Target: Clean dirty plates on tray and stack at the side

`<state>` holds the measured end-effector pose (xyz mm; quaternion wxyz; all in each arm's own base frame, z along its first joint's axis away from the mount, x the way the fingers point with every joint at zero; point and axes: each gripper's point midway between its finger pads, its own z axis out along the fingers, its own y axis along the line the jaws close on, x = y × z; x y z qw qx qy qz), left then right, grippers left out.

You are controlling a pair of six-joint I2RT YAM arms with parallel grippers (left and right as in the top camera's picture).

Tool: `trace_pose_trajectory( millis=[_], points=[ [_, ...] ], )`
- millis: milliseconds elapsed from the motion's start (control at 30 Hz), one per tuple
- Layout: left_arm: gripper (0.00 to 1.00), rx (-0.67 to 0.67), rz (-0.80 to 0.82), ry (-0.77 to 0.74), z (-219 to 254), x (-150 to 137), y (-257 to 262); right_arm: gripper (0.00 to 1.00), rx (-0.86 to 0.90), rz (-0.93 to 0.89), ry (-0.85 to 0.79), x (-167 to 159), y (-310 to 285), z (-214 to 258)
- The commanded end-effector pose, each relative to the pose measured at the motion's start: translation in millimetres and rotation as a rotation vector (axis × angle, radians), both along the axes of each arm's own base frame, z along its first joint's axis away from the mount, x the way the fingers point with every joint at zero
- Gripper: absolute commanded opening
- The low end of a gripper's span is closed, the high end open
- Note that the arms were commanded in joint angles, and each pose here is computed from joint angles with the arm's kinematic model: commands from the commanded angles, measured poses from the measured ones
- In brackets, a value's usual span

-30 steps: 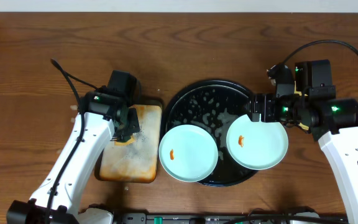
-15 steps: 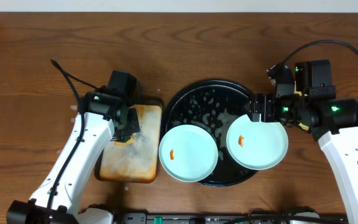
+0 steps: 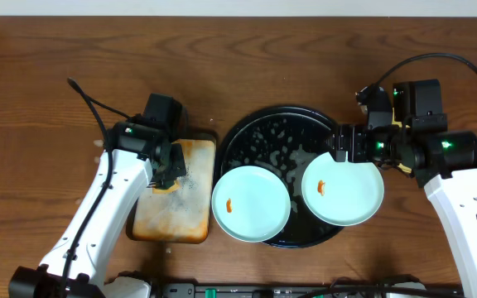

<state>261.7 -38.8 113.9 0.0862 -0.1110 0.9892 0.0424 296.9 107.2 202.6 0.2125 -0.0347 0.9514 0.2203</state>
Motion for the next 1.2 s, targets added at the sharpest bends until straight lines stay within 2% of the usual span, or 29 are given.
trace_pose_trajectory(
  millis=[0,400,567,833,1167],
  points=[
    [0.13,0.002,-0.009,0.003,-0.7,-0.7,1.4,0.81,-0.004,0.017,-0.015,-2.1,2.7,4.4],
    [0.12,-0.005,-0.034,0.014,-5.0,-2.8,-0.3,0.76,-0.032,0.022,-0.005,-9.1,-1.8,3.1],
    [0.1,-0.004,-0.052,0.024,-33.3,-8.5,0.4,0.77,-0.077,-0.003,-0.011,-18.2,-11.7,6.9],
    [0.09,-0.025,-0.074,-0.097,-82.6,3.9,-2.5,0.79,-0.131,-0.024,0.041,-32.5,-22.4,0.6],
    [0.09,-0.039,-0.07,-0.127,-119.1,-8.2,-0.9,0.8,-0.131,-0.024,0.04,-32.2,-22.4,0.7]
  ],
)
